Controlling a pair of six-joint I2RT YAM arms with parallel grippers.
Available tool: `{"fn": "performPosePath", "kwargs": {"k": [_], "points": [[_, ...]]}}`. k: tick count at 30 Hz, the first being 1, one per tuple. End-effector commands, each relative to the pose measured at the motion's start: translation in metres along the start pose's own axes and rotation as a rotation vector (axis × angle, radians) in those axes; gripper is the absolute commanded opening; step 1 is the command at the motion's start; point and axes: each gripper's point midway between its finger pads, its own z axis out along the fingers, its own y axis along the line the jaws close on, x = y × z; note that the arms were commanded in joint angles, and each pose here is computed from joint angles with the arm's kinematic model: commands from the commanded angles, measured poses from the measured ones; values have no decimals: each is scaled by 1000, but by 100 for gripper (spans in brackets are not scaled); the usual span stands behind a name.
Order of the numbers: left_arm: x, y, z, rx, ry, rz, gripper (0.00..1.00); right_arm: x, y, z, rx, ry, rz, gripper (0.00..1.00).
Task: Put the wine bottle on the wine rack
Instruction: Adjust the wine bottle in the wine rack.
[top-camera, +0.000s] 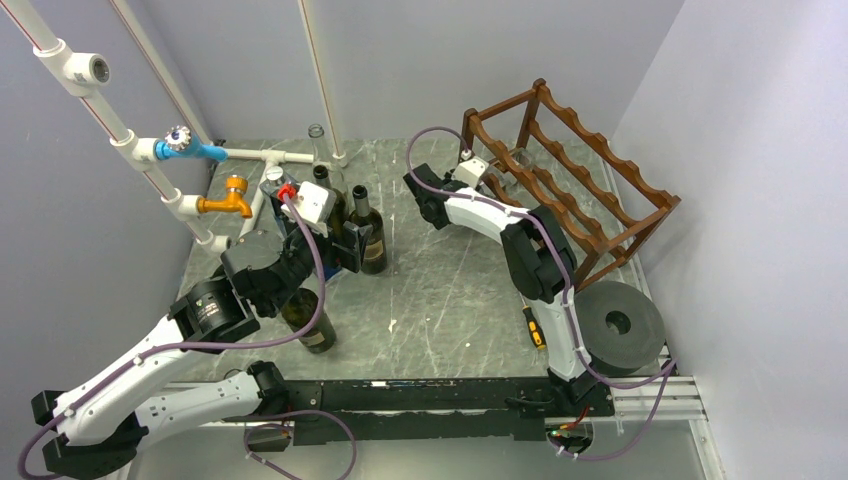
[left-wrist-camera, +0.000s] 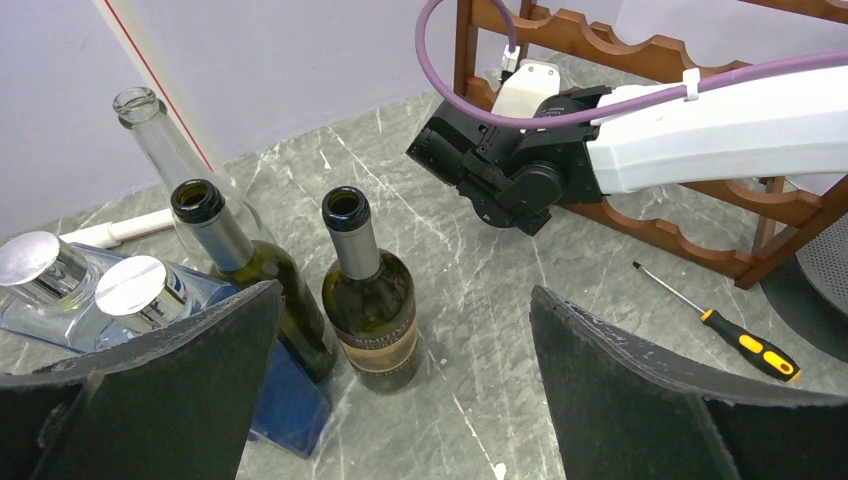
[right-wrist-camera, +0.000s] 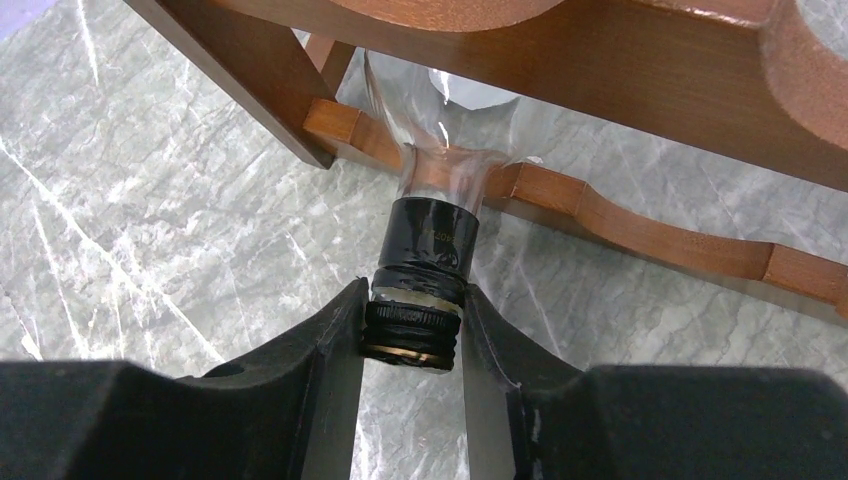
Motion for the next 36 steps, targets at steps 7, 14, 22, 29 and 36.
{"fn": "performPosePath", "kwargs": {"k": [7, 14, 22, 29, 36], "points": [[-16, -3, -3, 19, -38, -19, 99, 18, -12, 12, 63, -8, -30, 0], [-17, -1, -4, 12, -38, -18, 99, 42, -9, 9, 42, 91, -19, 0], [-19, 2, -7, 5, -49, -22, 99, 68, -9, 11, 25, 175, -23, 0], [-19, 1, -6, 11, -49, -23, 99, 69, -7, 6, -1, 193, -19, 0], [-19, 1, -6, 11, -49, -25, 99, 45, -12, 8, 20, 112, -123, 15]]}}
